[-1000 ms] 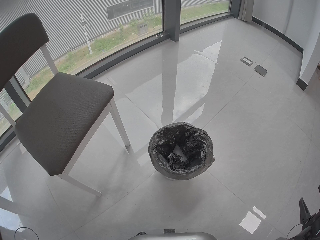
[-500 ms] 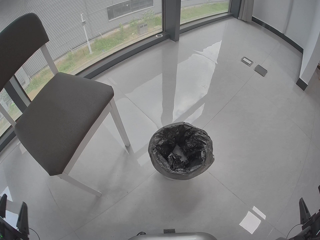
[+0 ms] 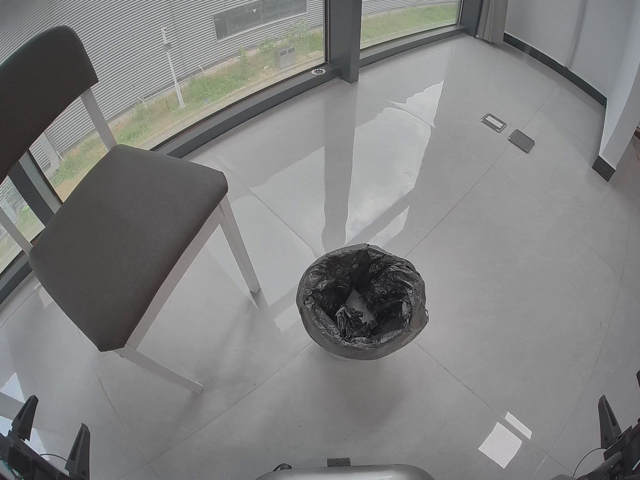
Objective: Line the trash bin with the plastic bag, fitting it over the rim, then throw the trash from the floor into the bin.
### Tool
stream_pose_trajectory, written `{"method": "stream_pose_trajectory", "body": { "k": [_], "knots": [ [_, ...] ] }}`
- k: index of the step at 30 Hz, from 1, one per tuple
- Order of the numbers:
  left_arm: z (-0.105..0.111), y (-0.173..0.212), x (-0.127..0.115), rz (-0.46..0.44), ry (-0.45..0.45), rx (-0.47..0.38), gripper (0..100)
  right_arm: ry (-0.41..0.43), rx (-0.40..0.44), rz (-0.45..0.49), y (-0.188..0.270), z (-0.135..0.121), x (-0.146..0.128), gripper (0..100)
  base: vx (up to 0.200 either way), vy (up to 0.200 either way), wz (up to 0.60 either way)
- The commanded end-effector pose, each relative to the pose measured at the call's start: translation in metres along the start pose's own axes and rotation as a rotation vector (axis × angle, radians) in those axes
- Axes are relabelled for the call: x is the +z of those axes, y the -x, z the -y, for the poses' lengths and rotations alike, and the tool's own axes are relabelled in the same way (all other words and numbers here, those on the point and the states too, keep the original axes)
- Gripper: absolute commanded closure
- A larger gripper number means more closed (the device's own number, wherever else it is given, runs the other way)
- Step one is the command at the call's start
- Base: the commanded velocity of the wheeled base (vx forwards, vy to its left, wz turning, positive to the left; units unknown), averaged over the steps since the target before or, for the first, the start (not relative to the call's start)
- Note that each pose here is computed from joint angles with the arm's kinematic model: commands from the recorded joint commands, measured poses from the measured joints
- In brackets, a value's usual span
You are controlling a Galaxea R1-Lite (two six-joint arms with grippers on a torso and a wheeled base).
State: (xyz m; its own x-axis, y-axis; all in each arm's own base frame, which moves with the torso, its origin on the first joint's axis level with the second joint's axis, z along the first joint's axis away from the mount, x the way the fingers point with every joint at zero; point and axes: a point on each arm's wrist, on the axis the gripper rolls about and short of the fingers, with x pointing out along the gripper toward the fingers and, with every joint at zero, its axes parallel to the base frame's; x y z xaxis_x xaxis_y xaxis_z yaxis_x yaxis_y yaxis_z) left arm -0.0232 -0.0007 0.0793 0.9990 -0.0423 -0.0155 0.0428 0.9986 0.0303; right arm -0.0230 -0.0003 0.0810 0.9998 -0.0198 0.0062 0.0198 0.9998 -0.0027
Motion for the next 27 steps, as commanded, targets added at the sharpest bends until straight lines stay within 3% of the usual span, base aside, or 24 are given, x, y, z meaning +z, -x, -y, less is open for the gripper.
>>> {"method": "stream_pose_trajectory", "body": {
  "k": [1,27],
  "knots": [
    [-0.0001,-0.0001,-0.0035,0.002,0.009,0.009,0,0.001,0.0,-0.012,-0.0009,0.0,-0.005,0,0.0,0.0,0.0],
    [-0.0001,-0.0001,-0.0033,0.003,0.011,0.009,0,0.001,0.0,-0.012,-0.0009,0.0,-0.005,0,0.0,0.0,0.0]
  ]
}}
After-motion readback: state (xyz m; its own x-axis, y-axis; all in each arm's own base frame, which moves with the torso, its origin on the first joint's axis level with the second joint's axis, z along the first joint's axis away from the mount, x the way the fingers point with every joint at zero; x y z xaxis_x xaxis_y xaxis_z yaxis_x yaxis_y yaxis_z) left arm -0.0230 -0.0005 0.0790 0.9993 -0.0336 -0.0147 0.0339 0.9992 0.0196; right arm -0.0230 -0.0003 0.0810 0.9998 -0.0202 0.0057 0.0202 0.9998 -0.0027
